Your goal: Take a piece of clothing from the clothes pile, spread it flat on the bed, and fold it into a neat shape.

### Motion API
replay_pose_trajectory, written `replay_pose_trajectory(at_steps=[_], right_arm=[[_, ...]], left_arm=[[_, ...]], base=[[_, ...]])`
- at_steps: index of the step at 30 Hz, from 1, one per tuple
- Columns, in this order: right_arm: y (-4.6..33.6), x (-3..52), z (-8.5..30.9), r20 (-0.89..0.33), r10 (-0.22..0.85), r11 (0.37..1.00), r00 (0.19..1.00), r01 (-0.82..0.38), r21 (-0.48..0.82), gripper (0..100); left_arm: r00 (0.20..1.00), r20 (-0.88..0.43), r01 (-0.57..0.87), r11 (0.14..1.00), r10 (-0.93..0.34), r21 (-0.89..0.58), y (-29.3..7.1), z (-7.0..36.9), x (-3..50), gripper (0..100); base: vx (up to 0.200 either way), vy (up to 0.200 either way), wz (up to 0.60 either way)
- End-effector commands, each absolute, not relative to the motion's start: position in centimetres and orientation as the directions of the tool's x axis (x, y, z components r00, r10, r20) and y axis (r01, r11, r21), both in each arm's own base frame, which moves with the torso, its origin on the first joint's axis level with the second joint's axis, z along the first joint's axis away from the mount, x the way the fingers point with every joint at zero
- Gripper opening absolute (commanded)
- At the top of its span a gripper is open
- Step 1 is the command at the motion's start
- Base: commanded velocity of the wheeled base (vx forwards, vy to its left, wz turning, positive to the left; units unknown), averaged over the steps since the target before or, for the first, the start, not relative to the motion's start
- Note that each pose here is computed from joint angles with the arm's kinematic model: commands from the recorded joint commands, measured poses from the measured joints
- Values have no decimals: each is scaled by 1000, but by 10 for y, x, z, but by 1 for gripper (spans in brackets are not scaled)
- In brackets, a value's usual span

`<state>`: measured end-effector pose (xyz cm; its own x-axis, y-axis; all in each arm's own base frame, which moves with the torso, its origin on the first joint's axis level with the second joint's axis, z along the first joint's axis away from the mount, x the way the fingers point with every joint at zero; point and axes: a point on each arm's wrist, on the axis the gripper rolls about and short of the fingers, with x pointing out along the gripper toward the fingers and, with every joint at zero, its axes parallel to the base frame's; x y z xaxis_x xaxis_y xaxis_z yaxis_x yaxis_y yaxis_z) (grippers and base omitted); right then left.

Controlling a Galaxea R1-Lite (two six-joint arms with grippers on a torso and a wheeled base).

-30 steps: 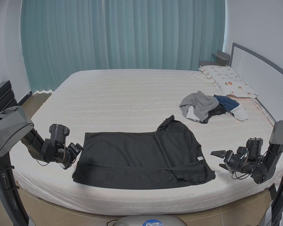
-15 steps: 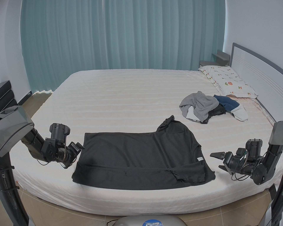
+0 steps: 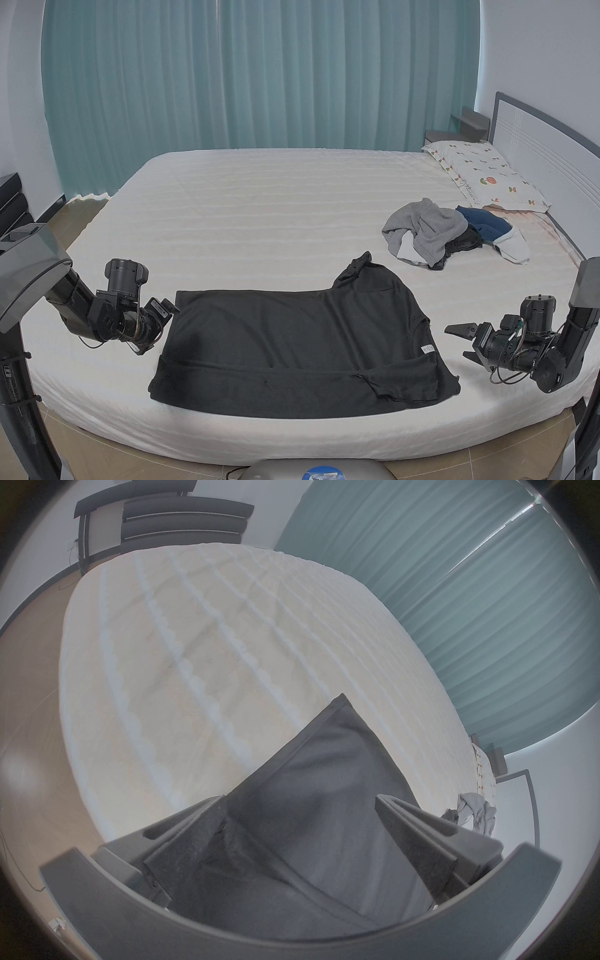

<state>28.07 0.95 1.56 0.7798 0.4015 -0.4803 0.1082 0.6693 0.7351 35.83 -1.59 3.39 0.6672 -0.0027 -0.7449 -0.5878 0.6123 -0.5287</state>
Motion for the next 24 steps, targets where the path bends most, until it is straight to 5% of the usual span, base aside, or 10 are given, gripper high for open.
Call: replay_pose_trajectory(at_steps=[1,24], right_arm=[[10,281,15,-481,403,670,779,107,735,100],[10,280,14,-486,402,671,776,111,733,100]], left_arm=[[662,-750,-594,610,0,-524,-16,28,363,100],[677,-736,-605,571,3,-555,-11,39,400,100]], base=[[0,0,0],[0,0,0]])
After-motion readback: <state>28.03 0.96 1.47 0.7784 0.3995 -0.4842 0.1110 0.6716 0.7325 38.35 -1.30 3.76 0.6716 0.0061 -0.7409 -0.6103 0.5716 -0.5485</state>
